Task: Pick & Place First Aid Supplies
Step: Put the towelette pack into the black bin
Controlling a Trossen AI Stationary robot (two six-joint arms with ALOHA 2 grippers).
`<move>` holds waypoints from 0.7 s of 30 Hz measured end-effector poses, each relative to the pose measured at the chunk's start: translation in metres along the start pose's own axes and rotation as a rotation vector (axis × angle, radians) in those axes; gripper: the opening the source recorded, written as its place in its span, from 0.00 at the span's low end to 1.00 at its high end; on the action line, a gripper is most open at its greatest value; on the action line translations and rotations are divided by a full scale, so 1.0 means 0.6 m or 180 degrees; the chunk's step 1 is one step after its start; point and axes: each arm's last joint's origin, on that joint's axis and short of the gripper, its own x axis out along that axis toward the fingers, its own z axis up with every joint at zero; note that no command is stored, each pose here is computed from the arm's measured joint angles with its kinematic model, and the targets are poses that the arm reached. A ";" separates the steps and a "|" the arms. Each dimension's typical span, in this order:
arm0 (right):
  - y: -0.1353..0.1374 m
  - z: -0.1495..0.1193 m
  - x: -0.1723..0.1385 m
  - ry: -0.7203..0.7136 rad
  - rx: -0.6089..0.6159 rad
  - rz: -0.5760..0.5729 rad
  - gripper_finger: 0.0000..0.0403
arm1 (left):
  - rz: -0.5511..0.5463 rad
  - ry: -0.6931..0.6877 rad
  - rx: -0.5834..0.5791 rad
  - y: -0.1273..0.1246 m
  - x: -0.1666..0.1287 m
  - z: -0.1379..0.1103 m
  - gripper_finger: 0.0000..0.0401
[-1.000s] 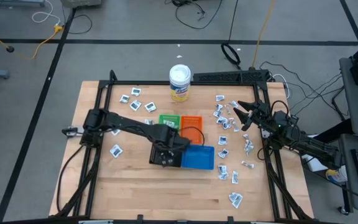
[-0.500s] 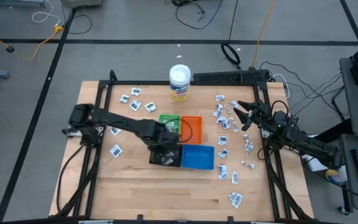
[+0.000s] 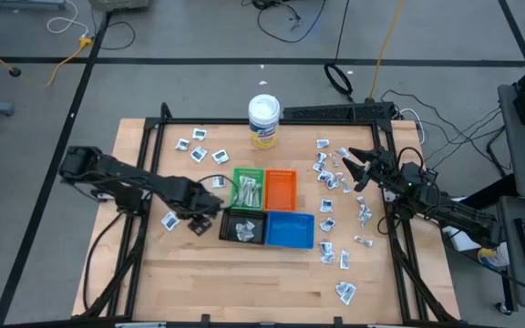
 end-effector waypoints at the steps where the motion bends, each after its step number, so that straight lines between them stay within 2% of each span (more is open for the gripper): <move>1: 0.000 0.000 0.000 0.0000 0.0000 0.0000 0.60 | 0.0027 0.0020 -0.0021 0.009 0.006 -0.006 0.68; 7: 0.000 0.000 0.000 0.0001 0.0000 0.0000 0.60 | 0.0196 0.0130 -0.0173 0.043 0.040 -0.031 0.68; 14: 0.000 0.000 0.000 -0.0001 0.0001 0.0001 0.60 | 0.0346 0.0256 -0.0316 0.060 0.067 -0.044 0.68; 21: 0.000 0.000 0.000 0.0000 0.0000 0.0000 0.60 | 0.0173 0.0199 -0.0328 0.053 0.076 -0.039 0.68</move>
